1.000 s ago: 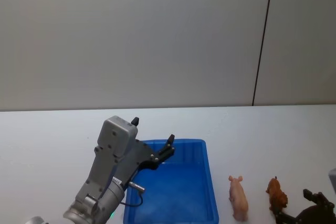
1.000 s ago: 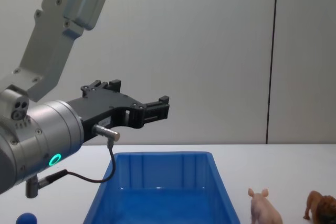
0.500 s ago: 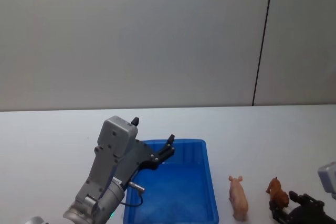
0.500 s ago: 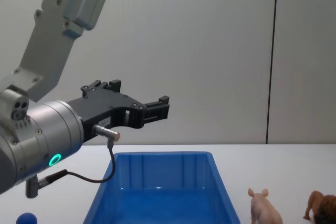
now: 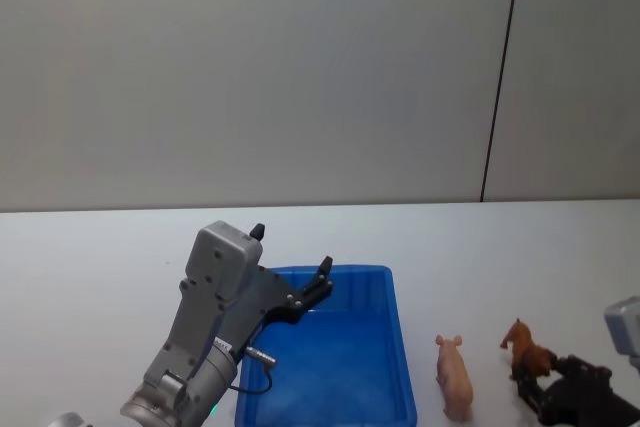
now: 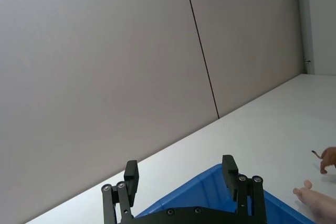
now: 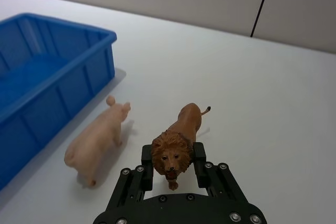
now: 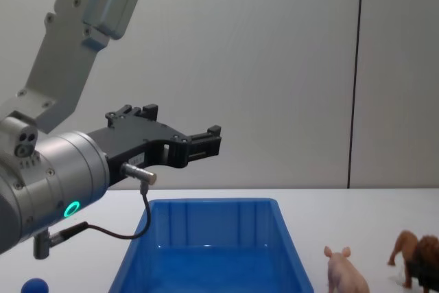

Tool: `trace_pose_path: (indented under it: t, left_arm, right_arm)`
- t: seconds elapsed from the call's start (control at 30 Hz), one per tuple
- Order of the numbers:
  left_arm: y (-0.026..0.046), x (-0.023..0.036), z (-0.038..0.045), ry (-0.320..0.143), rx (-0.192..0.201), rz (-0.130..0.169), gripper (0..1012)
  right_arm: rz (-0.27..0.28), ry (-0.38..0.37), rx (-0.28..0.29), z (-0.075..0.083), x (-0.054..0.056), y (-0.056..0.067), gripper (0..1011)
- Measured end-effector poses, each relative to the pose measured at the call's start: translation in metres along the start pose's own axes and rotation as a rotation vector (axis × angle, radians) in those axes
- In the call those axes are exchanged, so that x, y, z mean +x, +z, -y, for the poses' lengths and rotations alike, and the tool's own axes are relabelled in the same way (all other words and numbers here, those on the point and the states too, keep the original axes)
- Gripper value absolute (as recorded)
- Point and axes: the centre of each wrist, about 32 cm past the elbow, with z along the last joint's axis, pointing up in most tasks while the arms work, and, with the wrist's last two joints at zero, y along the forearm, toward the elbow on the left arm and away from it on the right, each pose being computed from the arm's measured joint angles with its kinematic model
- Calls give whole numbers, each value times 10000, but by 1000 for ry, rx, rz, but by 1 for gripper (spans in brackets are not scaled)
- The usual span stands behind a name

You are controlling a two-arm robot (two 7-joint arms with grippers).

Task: Pick up the two dolls from the table and place them into the box.

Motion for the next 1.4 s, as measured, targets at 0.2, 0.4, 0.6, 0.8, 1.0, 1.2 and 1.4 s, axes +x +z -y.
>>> trace_pose_path:
  t: [0.2,0.4,0.6,0.8,1.0,1.2,1.4]
  left_arm:
    - [0,0,0,0,0,0,1001]
    - [0,0,0,0,0,0,1001]
    - [0,0,0,0,0,0,1001]
    - [0,0,0,0,0,0,1001]
    - [0,0,0,0,0,0,1001]
    - [0,0,0,0,0,0,1001]
    - [0,0,0,0,0,0,1001]
  right_arm:
    - [22,-1,67,-1,-1,115,430]
    - [36,25,133,-3,-6,287,430]
    - [42,92,205,-28,-36,526,430]
    - [39,159,236,-76,-92,683,430]
    - [31,249,241,-166,-197,820,430]
    - [24,332,215,-294,-341,889,430]
    - [22,412,171,-451,-521,897,515]
